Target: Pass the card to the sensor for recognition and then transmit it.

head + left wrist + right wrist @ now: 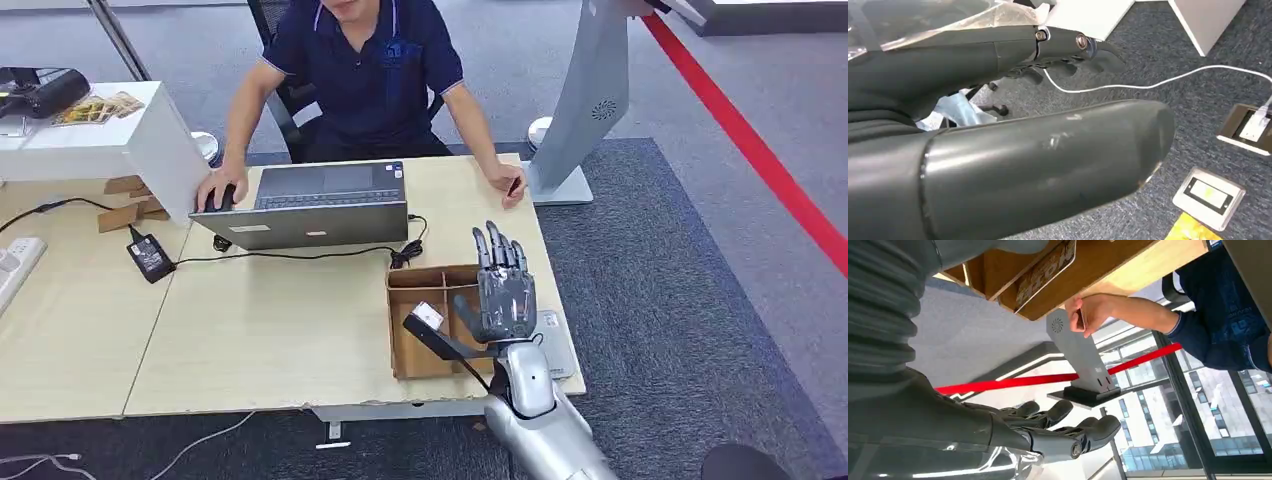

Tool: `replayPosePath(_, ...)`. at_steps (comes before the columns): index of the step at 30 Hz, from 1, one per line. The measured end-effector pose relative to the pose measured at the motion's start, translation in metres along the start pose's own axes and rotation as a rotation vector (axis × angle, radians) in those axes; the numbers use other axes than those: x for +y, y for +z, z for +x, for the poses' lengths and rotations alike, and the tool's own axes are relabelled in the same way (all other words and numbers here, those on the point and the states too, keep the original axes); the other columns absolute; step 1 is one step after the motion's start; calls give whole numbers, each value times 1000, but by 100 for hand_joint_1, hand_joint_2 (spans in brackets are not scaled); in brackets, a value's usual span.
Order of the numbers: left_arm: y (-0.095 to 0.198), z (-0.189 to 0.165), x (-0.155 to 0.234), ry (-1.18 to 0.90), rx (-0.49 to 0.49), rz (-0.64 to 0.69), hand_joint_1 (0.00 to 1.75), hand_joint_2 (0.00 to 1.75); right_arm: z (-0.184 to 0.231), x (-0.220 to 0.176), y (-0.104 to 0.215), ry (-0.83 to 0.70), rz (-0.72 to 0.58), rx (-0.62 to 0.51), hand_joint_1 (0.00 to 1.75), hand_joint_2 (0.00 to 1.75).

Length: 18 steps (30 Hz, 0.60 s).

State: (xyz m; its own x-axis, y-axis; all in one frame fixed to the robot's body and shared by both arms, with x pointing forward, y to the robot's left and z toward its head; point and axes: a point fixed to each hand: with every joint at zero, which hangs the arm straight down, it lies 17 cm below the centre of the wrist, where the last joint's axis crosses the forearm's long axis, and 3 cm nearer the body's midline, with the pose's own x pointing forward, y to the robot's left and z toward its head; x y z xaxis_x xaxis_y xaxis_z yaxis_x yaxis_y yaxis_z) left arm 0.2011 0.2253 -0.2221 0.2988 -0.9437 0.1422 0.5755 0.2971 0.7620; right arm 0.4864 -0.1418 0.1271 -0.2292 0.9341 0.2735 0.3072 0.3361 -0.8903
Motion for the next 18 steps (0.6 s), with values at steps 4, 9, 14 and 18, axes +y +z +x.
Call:
replayPosePath(4,0,0,0,1,-1,0,0,0,0,0,0,0,0,0,0,175)
replayPosePath(9,0,0,0,1,0,0,0,0,0,0,0,0,0,0,0,175)
replayPosePath(14,0,0,0,1,0,0,0,0,0,0,0,0,-1,0,0,175)
replayPosePath(18,0,0,0,2,0,0,0,0,0,0,0,-1,0,0,2,175)
